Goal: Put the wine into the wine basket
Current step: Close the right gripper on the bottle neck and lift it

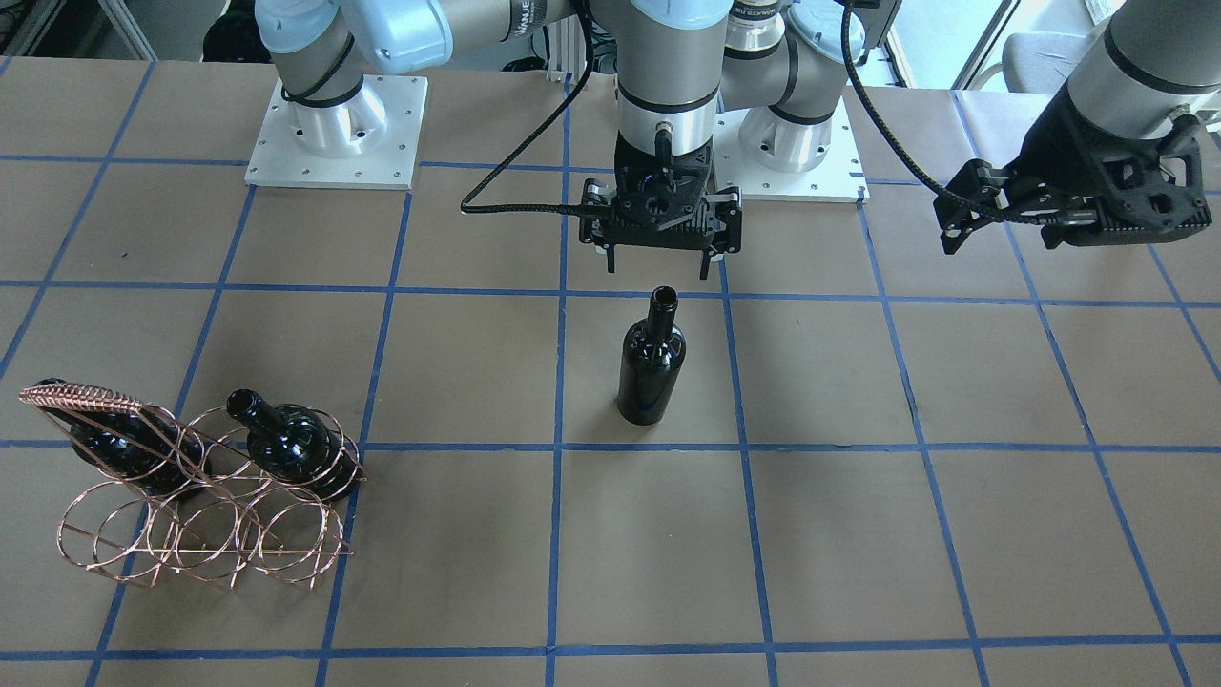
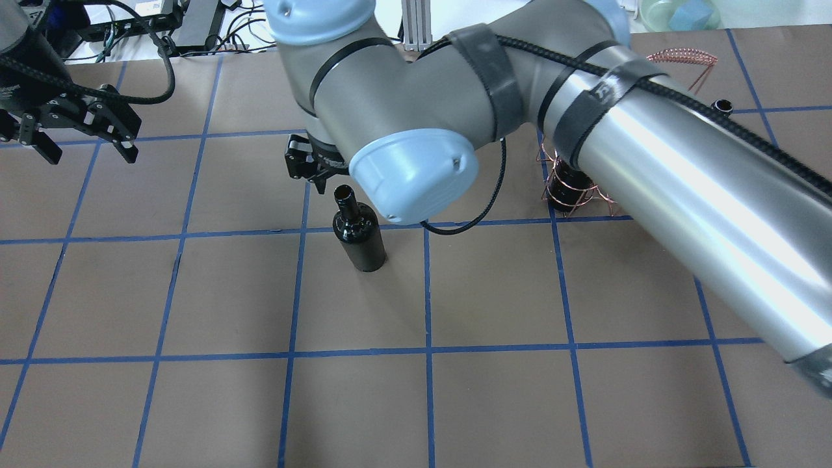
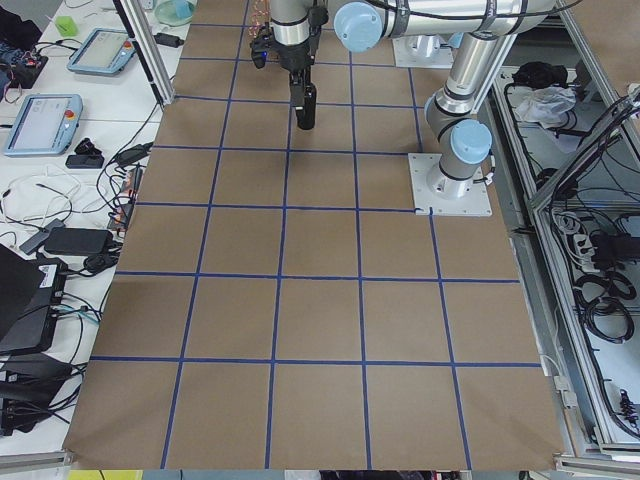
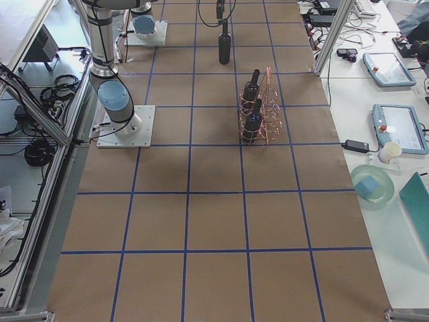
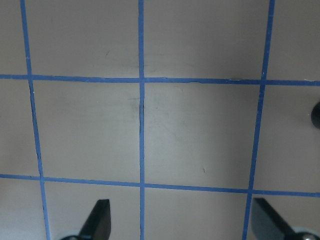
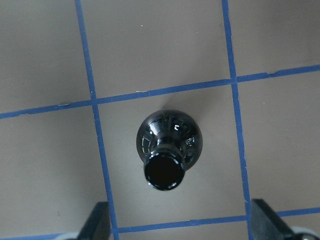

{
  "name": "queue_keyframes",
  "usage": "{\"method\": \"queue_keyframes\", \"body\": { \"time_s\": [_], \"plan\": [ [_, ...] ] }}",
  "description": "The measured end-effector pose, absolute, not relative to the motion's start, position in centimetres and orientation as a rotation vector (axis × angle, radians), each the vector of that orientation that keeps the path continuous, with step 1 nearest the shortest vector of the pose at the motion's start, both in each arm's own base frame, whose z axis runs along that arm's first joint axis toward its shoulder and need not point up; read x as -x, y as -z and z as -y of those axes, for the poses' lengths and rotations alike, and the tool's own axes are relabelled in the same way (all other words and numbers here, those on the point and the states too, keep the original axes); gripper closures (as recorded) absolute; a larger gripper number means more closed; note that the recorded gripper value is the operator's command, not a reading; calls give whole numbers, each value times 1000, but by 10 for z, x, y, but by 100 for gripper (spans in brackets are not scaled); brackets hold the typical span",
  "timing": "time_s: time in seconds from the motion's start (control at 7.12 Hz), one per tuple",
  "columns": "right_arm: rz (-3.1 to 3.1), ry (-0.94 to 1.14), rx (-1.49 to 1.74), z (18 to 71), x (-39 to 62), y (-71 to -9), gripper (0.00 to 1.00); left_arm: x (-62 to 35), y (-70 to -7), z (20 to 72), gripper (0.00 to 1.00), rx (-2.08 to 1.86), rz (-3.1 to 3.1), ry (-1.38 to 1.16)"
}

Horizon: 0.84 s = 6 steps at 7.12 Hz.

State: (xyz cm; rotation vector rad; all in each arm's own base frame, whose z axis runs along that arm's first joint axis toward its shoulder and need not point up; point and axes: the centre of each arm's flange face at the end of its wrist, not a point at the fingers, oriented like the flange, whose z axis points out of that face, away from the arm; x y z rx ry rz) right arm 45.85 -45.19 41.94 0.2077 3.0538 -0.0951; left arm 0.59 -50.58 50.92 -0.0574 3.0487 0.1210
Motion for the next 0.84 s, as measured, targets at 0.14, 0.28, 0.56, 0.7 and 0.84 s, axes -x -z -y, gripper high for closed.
{"method": "queue_keyframes", "body": {
  "time_s": [0.14,0.28,0.56,0.7,0.84],
  "plan": [
    [-3066,82,-209,451,-463,-410,1,-7,-509,506,0,62,-3052,-121],
    [-3075,70,-209,452,-466,-400,1,-8,-509,506,0,64,-3054,-120],
    [-3083,57,-211,460,-471,-382,8,-8,-509,506,0,67,-3056,-120],
    [-3084,63,-208,465,-472,-376,9,-8,-509,506,0,68,-3056,-120],
    [-3089,74,-195,469,-470,-374,9,-9,-509,506,0,68,-3055,-121]
  ]
}}
